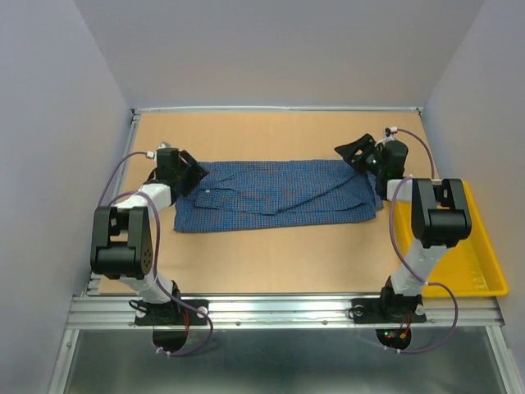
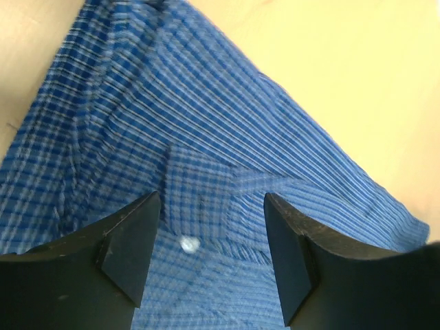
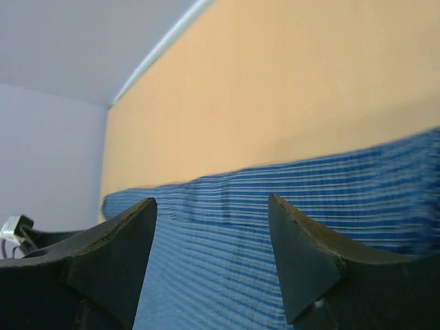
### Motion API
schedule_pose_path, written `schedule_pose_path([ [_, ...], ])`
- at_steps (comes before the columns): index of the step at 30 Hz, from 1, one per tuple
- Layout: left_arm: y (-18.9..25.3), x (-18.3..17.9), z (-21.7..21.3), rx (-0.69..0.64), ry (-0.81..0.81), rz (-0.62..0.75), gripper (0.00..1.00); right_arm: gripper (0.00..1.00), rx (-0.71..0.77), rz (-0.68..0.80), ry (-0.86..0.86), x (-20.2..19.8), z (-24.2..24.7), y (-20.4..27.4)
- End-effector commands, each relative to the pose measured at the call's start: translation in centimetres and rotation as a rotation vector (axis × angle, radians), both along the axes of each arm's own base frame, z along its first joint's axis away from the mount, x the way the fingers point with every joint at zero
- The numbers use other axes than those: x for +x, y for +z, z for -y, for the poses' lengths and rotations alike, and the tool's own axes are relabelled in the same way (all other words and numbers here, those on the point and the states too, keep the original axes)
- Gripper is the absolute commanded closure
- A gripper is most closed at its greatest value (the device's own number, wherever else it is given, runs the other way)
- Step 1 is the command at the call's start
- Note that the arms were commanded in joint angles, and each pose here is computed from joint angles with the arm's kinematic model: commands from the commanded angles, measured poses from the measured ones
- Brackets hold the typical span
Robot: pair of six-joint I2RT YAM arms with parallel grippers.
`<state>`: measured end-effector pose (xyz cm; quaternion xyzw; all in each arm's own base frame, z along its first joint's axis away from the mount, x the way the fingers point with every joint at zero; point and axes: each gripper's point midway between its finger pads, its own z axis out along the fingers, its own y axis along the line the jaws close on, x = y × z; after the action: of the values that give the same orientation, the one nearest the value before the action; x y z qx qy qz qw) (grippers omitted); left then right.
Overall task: Fold and stack the long sleeve shirts
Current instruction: Fold the shirt
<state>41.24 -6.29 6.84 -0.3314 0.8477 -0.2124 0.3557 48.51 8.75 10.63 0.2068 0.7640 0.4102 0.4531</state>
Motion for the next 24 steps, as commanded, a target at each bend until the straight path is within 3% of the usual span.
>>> schedule_pose_path([
  [1,5.9,-0.6,1.4,0.043,-0.071,0.141,0.25,0.29,0.023,0.166,0.174,-2.1,-6.5,7.9],
  [4,8.5,-0.8,2.9,0.046,-0.111,0.205,0.25,0.29,0.057,0.172,0.312,-4.9,-12.6,9.3],
  [9,7.7,1.1,4.8,0.056,-0.174,0.195,0.25,0.28,0.09,0.172,0.48,-8.1,-21.3,9.1],
  [12,6.2,3.5,6.1,0.038,-0.21,0.172,0.25,0.28,0.077,0.112,0.553,-10.3,-25.6,4.7],
  [17,1.5,4.6,6.6,0.014,-0.207,0.073,0.29,0.29,0.14,0.038,0.549,-11.8,-25.9,-1.0],
  [21,-1.2,4.2,6.0,0.03,-0.176,0.017,0.29,0.29,0.098,-0.05,0.535,-14.1,-24.3,-6.2],
  [24,-2.6,3.7,5.6,0.033,-0.161,-0.018,0.3,0.29,0.06,-0.069,0.533,-15.4,-23.1,-7.6],
])
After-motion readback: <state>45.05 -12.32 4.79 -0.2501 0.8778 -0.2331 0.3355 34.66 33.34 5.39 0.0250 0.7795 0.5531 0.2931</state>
